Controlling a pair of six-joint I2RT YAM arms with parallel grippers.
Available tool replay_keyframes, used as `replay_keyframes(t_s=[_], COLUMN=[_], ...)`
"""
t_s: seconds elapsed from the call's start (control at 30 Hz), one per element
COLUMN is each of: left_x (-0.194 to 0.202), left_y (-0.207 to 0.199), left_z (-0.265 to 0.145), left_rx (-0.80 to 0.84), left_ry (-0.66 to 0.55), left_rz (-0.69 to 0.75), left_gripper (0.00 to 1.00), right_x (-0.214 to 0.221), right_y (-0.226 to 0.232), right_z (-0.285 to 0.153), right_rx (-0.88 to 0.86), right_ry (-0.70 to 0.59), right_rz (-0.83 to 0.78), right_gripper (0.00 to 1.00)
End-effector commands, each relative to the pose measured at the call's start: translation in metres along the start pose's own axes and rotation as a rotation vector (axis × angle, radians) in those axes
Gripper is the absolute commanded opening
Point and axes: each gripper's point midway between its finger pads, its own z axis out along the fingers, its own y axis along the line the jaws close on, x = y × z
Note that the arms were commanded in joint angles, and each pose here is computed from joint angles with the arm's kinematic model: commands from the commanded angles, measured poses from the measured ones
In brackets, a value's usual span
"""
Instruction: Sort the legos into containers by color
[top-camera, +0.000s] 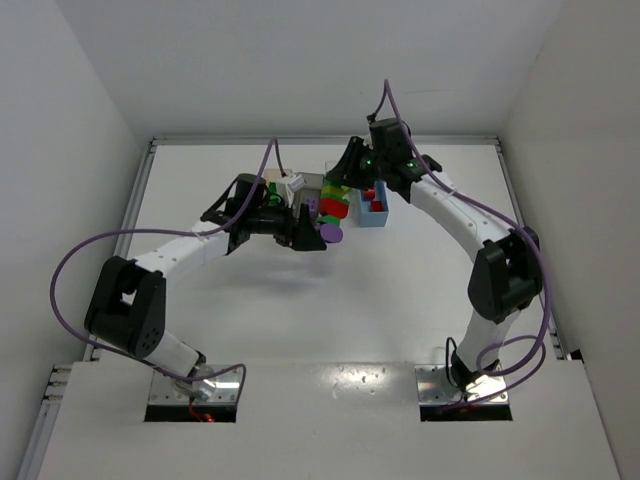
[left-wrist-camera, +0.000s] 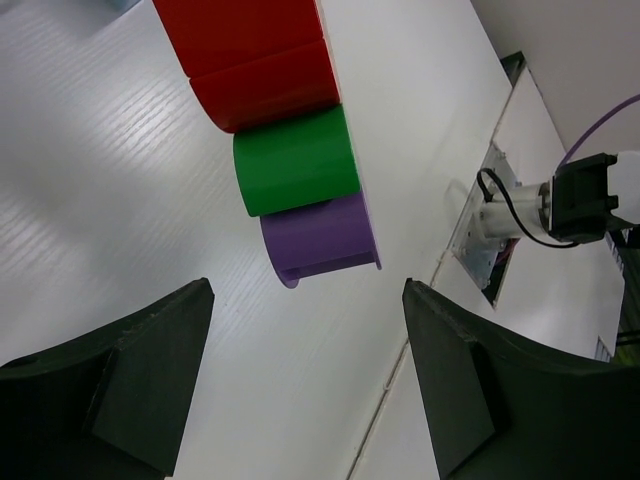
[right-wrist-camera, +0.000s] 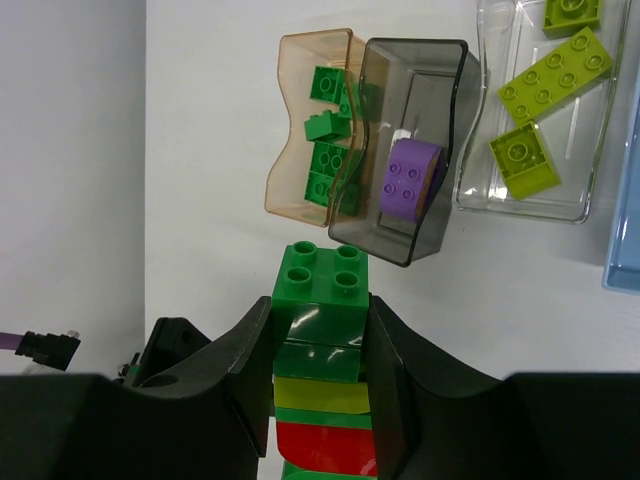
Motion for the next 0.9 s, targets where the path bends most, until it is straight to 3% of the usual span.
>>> replay_keyframes(t_s=[0.0,0.3,0.53,0.67,0.77,0.8,0.87], left_x=[-0.021,-0.027,-0.027,-0.027,-0.031,-0.032,-0.033], left_y=[-0.01,-0.015,-0.011,-0.01,-0.011,-0.009,-0.008], left_z=[0.002,0.004,0.009,0.01,0.011,0.013,0.013], left_rx=[0.028,0.061,0.061,0.062,0.067,0.066,0.058], left_ry=[-0.039,-0.045,-0.045,-0.047,-0.06,-0.059,-0.062], left_rz=[0.062,0.061,0.061,0.04,0.045,0.044,0.043], left_gripper=[0.83,0.81,0.65,0.61,0.52,0.41,0.3], right_x=[-0.018,-0.014,-0.016,-0.016,-0.01,-0.01,-0.011], right_y=[0.022,0.021,0.029,0.03,0.025,0.025,0.023], right_z=[-0.017,-0.014,-0.016,-0.016,-0.014,-0.014,-0.014], right_rx=[-0.069,-0.077,-0.11,-0.11,-0.099,-0.099,-0.091], right_ry=[-0.059,-0.052,-0.047,-0.047,-0.033,-0.033,-0.04], right_rz=[0.004,0.023,0.028,0.037,0.051,0.051,0.051], right_gripper=[0.0,0.0,0.0,0.0,0.0,0.0,0.0])
